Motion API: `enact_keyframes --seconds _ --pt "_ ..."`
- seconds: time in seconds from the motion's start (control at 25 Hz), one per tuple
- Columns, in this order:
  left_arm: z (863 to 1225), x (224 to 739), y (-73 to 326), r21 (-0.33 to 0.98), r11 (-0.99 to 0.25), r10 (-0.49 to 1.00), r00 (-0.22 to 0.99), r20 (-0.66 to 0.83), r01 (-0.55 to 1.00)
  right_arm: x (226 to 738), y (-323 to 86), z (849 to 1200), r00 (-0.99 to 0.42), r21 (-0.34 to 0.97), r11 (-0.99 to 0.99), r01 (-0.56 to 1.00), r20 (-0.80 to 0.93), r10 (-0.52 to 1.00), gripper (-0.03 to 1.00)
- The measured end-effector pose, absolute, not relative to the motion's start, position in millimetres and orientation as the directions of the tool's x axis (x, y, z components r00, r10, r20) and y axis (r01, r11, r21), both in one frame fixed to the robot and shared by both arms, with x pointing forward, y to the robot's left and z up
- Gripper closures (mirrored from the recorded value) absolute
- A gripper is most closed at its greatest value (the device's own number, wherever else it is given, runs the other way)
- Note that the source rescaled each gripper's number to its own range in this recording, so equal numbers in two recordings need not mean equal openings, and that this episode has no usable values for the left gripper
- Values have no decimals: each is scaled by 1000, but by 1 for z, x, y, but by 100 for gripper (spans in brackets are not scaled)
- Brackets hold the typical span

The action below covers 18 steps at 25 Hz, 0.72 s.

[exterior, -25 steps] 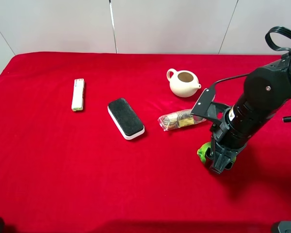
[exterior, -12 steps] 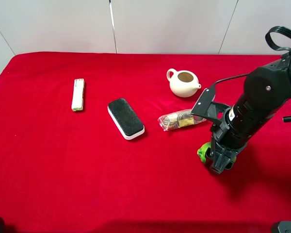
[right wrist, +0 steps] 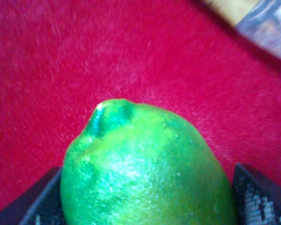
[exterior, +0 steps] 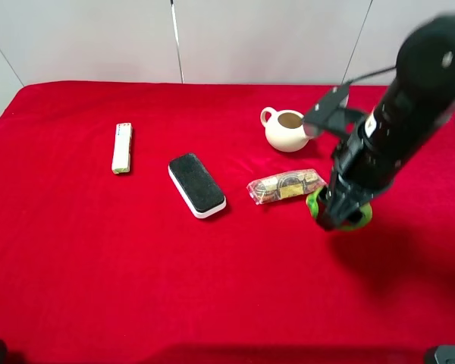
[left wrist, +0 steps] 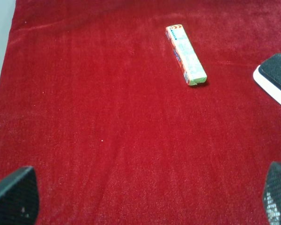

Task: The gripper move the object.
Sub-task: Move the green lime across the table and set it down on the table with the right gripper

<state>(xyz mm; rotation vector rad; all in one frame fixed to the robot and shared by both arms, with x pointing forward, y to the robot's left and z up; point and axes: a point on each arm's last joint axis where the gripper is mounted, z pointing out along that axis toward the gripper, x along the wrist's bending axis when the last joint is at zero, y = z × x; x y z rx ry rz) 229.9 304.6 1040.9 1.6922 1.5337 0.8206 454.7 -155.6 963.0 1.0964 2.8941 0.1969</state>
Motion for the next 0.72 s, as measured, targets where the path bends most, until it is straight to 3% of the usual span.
enact_keyframes --seconds 0.44,0.72 --pt "1041 230 305 832 -54 995 98 0 552 489 -133 1041 -650 261 625 736 16 760 97" --pt "1041 230 305 832 -54 995 98 0 552 500 -126 1074 -612 347 570 745 16 791 97"
